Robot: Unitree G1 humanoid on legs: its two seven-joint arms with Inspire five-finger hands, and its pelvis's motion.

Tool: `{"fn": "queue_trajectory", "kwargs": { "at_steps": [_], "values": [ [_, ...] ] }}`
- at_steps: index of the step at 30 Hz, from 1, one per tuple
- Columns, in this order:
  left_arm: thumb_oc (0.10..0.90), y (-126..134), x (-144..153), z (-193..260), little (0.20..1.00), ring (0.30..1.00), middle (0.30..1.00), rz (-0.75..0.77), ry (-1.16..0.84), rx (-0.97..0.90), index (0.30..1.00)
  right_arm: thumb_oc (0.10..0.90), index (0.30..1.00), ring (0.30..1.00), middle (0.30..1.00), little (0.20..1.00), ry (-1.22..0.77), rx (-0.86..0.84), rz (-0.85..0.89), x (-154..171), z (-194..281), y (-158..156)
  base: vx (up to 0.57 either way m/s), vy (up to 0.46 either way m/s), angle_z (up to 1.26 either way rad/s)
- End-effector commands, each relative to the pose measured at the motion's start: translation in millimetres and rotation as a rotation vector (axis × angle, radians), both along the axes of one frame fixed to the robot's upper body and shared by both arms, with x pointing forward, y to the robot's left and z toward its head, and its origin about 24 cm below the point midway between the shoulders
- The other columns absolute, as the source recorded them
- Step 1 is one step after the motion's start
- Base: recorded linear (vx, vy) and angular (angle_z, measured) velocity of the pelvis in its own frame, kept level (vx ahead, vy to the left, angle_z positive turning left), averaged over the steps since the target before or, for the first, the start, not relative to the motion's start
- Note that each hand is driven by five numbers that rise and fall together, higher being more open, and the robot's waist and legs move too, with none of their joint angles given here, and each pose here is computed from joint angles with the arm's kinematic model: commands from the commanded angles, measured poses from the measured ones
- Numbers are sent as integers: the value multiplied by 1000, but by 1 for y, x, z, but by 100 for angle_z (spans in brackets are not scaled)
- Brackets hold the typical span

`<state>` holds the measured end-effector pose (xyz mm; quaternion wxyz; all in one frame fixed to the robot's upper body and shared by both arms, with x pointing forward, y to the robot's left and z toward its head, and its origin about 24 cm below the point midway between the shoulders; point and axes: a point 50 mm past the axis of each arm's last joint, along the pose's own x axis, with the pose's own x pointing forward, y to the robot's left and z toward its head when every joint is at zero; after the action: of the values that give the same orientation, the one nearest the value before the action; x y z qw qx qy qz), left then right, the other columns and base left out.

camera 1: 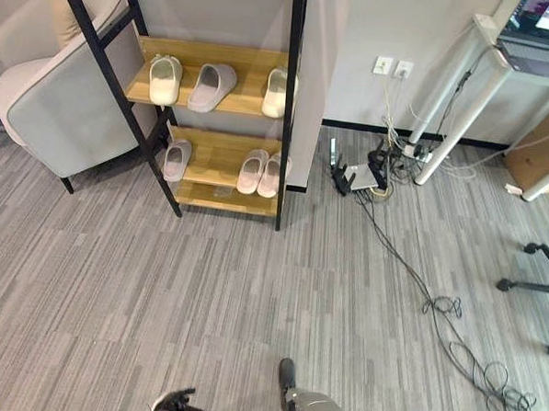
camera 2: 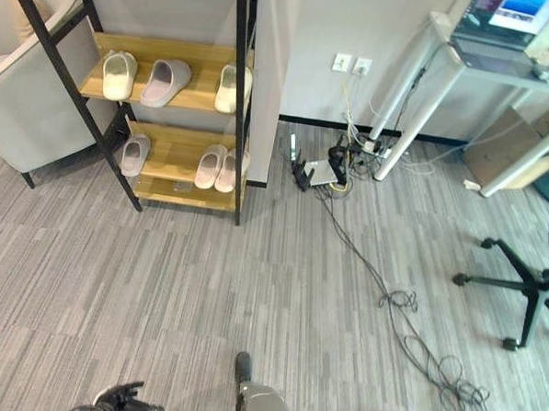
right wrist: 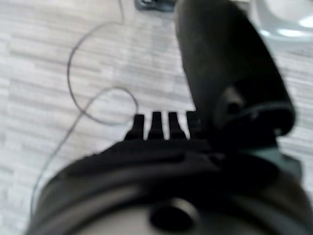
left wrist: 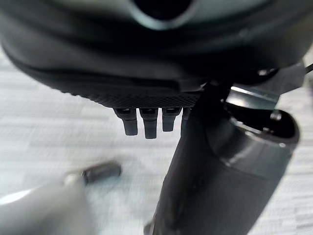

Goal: Arrange the slippers neatly on the shoe rack.

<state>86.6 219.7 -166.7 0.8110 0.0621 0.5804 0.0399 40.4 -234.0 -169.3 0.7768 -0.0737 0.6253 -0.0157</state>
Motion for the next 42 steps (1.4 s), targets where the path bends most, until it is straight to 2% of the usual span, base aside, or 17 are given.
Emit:
{"fn": "queue_trajectory", "kwargs": {
  "at_steps": [1,4,15,18,20,28,42],
  "values": [
    [800,16,9,6,900,900,900,-1,-53,45,900,800,900,900,900,900,9,-29,-14,-8,4,-18,197,-196,18],
    [800,14,21,9,900,900,900,18,-100,34,900,800,900,900,900,900,-47,-53,-13,11,8,-25,164,-162,11],
    [800,4,32,10,900,900,900,-26,-139,35,900,800,900,900,900,900,-88,-73,86,25,10,-22,297,53,-5],
    [800,6,27,9,900,900,900,-25,-111,38,900,800,900,900,900,900,-65,-69,99,21,8,-19,321,227,-19],
    [800,11,13,6,900,900,900,-36,-53,50,900,800,900,900,900,900,-28,-51,95,12,5,-15,278,271,-62],
    [800,23,31,14,900,900,900,-75,-101,88,900,800,900,900,900,900,-66,-21,110,23,5,-4,169,251,-12],
    [800,11,15,6,900,900,900,-172,-32,74,900,800,900,900,900,900,-91,-31,179,28,6,-2,299,-11,20]
  ]
}}
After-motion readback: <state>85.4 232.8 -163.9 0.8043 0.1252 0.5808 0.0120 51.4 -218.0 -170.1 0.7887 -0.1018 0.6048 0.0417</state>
